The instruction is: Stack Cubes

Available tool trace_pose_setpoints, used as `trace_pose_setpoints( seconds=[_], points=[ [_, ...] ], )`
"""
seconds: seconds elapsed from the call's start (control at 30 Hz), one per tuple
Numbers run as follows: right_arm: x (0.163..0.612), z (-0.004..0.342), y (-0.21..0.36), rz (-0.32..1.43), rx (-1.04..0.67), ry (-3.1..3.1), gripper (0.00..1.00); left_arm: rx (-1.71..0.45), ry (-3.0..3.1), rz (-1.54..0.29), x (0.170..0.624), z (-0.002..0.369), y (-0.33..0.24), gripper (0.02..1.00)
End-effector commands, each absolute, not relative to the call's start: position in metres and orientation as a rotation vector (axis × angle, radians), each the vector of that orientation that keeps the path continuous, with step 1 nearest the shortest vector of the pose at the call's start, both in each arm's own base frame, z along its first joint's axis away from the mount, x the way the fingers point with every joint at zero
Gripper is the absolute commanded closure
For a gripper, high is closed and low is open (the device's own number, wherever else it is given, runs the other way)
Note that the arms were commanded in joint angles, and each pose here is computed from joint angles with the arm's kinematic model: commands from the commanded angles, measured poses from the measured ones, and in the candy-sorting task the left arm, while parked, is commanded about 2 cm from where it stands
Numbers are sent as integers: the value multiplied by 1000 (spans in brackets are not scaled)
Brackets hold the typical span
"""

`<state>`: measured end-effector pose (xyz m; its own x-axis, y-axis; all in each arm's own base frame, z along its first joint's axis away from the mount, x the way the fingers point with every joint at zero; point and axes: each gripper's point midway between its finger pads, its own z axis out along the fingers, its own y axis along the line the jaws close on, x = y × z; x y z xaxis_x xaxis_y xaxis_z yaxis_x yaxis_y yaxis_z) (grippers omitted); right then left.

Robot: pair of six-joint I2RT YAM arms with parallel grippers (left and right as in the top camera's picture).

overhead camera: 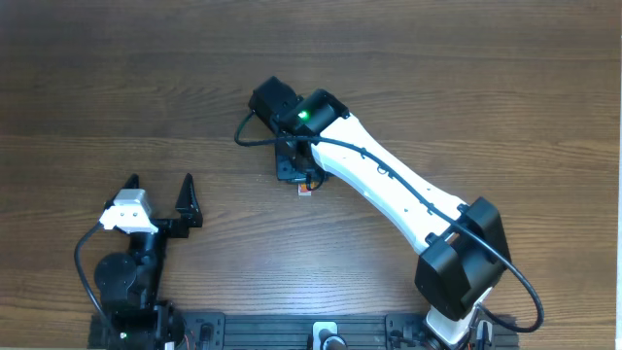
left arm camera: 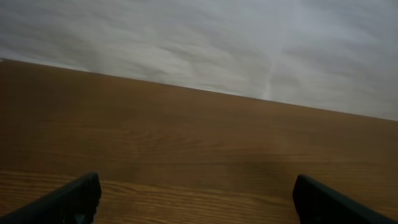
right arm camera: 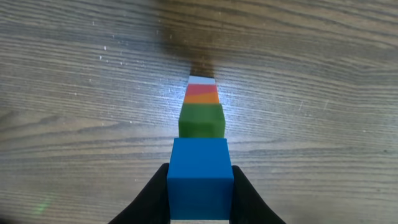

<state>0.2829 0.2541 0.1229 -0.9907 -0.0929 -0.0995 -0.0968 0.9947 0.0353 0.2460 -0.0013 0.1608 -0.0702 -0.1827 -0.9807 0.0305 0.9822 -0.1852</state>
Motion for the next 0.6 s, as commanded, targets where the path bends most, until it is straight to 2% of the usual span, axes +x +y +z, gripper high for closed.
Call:
trace_pose_setpoints(
  seconds=[0.03, 0.6],
  points=[
    [286, 123, 259, 70, -141, 3029, 917, -100, 1631, -170, 246, 160, -2, 18],
    [290, 116, 257, 42, -130, 3034, 912, -100, 1631, -171, 246, 160, -2, 20]
  ],
)
